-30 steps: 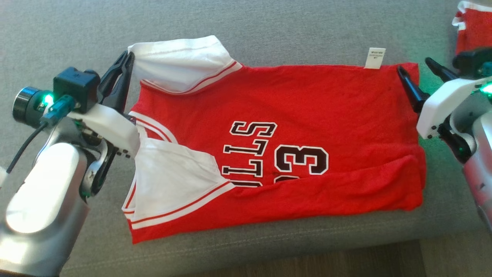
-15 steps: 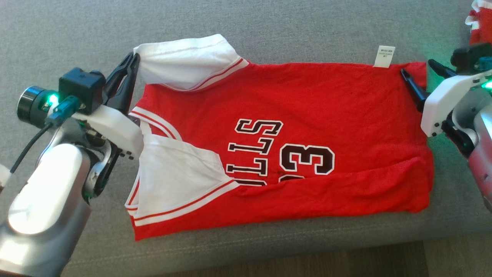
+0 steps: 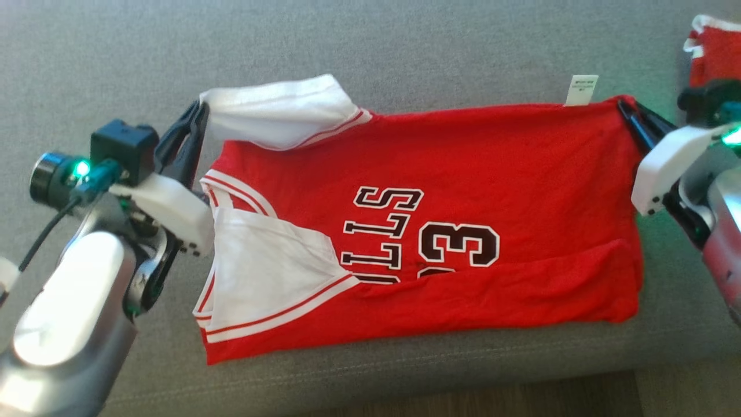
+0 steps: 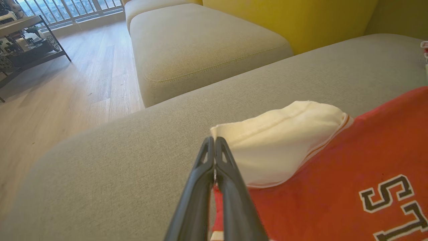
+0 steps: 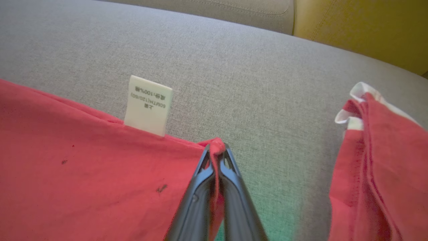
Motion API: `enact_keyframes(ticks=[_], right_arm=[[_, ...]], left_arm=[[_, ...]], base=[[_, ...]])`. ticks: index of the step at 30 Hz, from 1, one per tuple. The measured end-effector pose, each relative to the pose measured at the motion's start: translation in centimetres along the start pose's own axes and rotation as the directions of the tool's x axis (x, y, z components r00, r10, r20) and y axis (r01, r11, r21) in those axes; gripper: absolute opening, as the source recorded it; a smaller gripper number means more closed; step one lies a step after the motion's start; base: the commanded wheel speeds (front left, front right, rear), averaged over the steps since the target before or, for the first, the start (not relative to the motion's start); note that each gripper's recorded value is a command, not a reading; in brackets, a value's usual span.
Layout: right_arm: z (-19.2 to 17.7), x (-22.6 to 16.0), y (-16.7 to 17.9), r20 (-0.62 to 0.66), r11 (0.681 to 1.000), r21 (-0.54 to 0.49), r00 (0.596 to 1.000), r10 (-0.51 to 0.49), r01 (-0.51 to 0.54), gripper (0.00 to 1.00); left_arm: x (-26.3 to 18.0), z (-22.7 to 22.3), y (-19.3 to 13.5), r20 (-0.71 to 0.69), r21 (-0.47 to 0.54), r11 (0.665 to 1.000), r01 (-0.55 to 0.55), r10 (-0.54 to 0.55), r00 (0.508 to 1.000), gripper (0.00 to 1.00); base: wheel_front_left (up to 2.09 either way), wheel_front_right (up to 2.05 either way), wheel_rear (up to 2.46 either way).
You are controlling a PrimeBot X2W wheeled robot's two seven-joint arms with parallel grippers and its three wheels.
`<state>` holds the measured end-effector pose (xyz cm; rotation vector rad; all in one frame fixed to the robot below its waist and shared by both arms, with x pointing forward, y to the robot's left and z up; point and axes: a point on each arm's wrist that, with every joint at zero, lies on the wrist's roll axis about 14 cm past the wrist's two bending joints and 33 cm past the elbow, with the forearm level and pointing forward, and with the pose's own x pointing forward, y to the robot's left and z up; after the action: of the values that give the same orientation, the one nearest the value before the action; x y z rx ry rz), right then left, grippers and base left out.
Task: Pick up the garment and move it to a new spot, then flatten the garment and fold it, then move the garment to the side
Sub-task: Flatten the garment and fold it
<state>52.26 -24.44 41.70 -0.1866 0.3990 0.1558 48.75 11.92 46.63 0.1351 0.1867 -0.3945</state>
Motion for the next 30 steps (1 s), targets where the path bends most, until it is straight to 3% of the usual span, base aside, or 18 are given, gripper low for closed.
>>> enact_keyframes(ticks=[10,14,30], right_arm=[[0.4,-4.0,1.7,0.063,0.998,0.042,0.997,0.051,-0.054,0.00],[0.0,-5.9,1.9,0.045,0.993,0.088,0.996,0.073,-0.076,0.00],[-1.6,-10.2,0.9,-0.057,0.990,0.086,0.992,0.114,-0.109,0.00]], left_arm=[[-3.5,-0.8,0.5,-0.036,0.001,0.999,-0.036,0.036,0.999,0.00],[-5.1,-1.5,0.2,-0.063,-0.005,0.999,-0.035,0.035,0.997,0.00],[-10.0,-4.9,-1.2,-0.202,0.004,1.000,0.010,-0.009,0.979,0.00]], base=[[0.00,0.00,0.00],[0.00,0.00,0.00],[0.00,0.00,0.00]])
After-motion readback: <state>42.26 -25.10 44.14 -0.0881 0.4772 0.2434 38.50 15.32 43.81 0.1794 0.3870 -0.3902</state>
